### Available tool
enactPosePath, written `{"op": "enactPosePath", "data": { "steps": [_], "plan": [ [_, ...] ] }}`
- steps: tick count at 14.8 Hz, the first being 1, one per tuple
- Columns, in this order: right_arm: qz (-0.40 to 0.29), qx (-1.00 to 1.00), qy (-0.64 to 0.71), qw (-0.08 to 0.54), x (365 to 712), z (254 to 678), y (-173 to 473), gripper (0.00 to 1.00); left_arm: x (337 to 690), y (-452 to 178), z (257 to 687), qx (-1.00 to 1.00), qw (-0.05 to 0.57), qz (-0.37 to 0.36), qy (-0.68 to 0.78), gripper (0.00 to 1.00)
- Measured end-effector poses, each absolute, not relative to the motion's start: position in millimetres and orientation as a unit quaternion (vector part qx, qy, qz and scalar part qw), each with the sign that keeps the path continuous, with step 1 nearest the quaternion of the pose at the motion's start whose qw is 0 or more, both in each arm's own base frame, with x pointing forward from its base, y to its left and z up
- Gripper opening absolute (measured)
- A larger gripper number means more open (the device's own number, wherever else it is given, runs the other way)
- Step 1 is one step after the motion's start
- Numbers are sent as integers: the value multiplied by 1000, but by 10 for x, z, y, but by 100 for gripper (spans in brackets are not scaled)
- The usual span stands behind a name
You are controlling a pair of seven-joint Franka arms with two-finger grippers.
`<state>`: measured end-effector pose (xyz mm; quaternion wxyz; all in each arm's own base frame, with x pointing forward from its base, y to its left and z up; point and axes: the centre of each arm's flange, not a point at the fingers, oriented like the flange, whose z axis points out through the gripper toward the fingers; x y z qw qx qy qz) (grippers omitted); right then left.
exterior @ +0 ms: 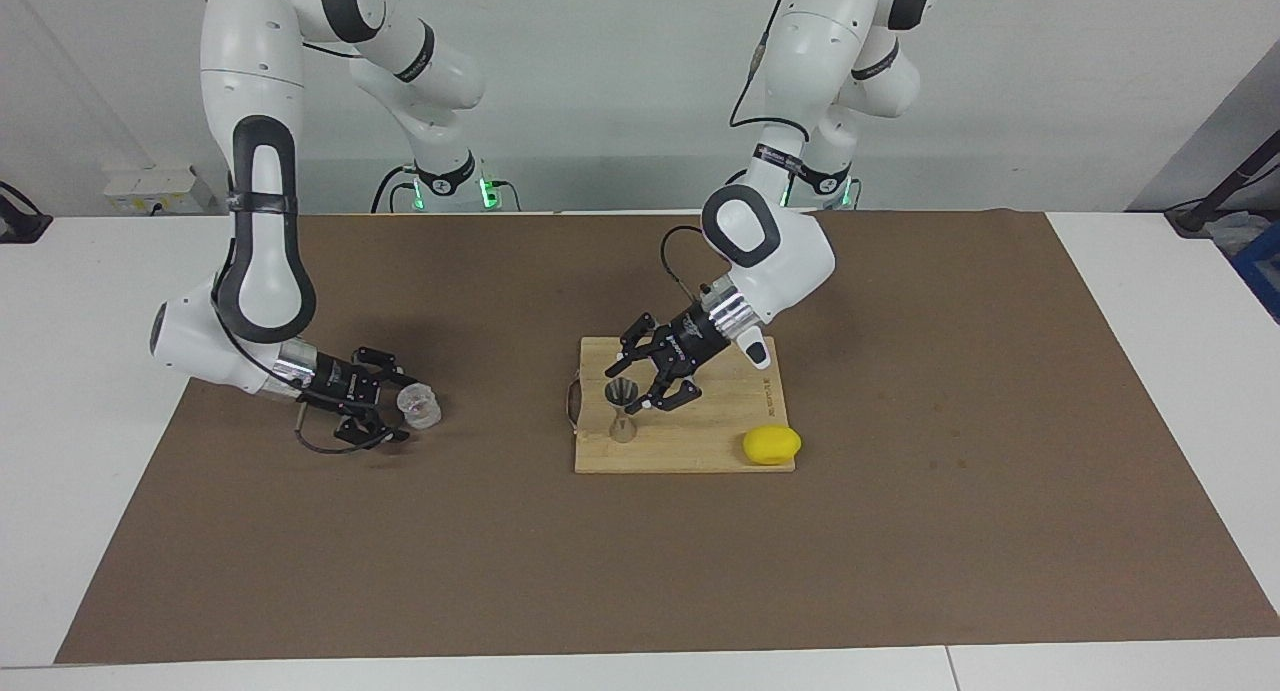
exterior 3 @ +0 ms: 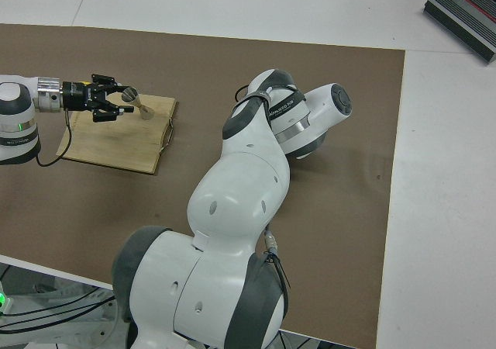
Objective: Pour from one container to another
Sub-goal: 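Open the left gripper on the board while the right gripper grasps the glass, then withdraw the left gripper while the right gripper lifts the glass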
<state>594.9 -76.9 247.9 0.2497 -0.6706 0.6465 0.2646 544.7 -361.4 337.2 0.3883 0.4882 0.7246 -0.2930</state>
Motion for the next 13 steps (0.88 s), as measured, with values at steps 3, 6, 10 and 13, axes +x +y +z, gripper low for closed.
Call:
{"op": "enactPosePath", "data": {
  "steps": [3,6,10,13],
  "plan": [
    [264,-673,645,249,5957,2479,-735,100,5475,-3635,3567,506,397,-287,710,100],
    [263,-673,644,249,5957,2479,-737,98,5487,-3570,3876,520,411,-286,692,100],
    [262,-674,644,250,5958,2481,-738,81,5654,-3150,4274,600,397,-249,649,100],
    [260,-675,643,251,5965,2497,-740,52,5861,-2588,4483,662,367,-186,627,100]
  ]
}}
